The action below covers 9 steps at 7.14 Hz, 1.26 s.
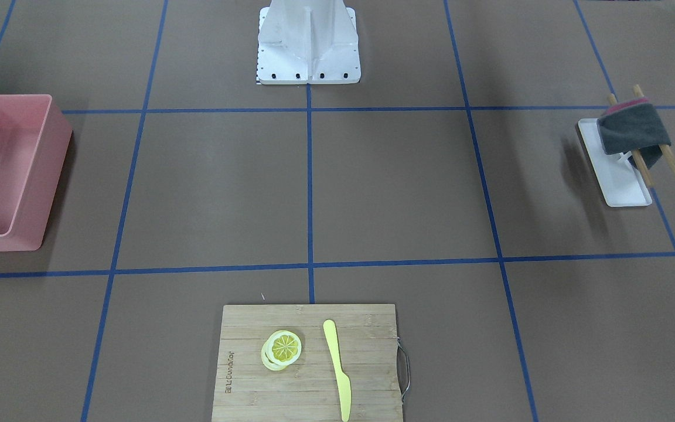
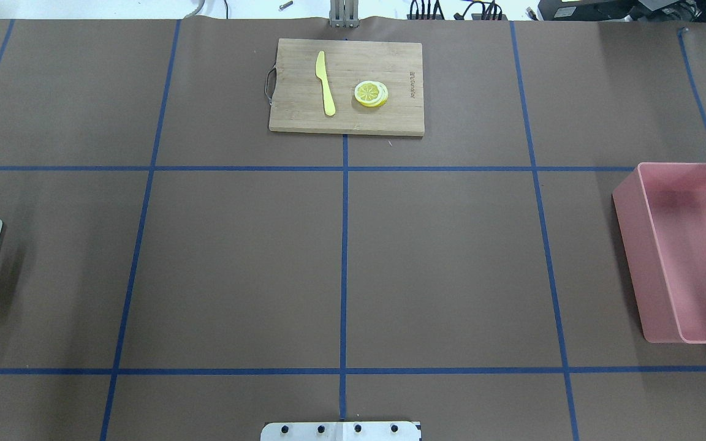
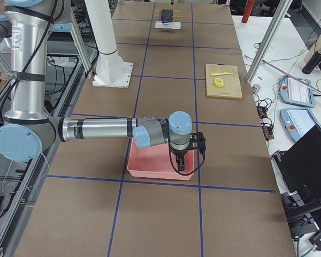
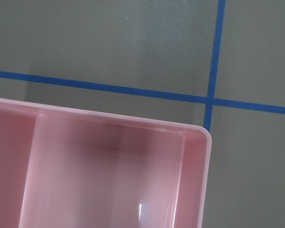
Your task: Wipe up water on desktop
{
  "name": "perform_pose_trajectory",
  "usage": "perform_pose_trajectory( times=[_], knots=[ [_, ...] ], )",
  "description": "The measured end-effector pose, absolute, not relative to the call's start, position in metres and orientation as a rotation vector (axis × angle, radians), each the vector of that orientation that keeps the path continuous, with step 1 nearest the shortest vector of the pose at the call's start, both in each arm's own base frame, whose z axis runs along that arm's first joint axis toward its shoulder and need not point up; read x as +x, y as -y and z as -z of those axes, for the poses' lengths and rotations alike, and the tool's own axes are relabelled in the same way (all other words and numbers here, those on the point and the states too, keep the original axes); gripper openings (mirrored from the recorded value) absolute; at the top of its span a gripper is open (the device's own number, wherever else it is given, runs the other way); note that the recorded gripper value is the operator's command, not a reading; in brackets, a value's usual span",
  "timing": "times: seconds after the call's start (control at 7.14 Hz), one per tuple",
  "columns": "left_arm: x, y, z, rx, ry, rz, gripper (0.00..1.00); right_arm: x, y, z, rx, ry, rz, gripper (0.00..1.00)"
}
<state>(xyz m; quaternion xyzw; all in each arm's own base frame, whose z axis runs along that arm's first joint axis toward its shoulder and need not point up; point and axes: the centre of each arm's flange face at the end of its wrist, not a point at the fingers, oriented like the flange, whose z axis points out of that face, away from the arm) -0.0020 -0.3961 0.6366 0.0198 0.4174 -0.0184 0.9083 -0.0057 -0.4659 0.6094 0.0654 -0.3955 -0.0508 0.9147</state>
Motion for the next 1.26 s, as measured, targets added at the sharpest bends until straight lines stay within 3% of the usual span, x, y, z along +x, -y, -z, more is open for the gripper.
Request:
perform_pose_trajectory(
  times=[0.42,0.84,1.26],
  knots=[
    [0.02,0.399,-0.638,0.012,-0.87,-0.007,0.96,-0.02,0.466,-0.609,0.141,0.822,0.133,1.0],
    [0.038,0.398,-0.632,-0.036,-0.907,0.001,0.85,-0.024,0.466,-0.609,0.136,0.824,0.139,1.0],
    [0.044,0.396,-0.633,-0.064,-0.928,0.004,0.83,-0.026,0.466,-0.609,0.136,0.823,0.141,1.0]
  ],
)
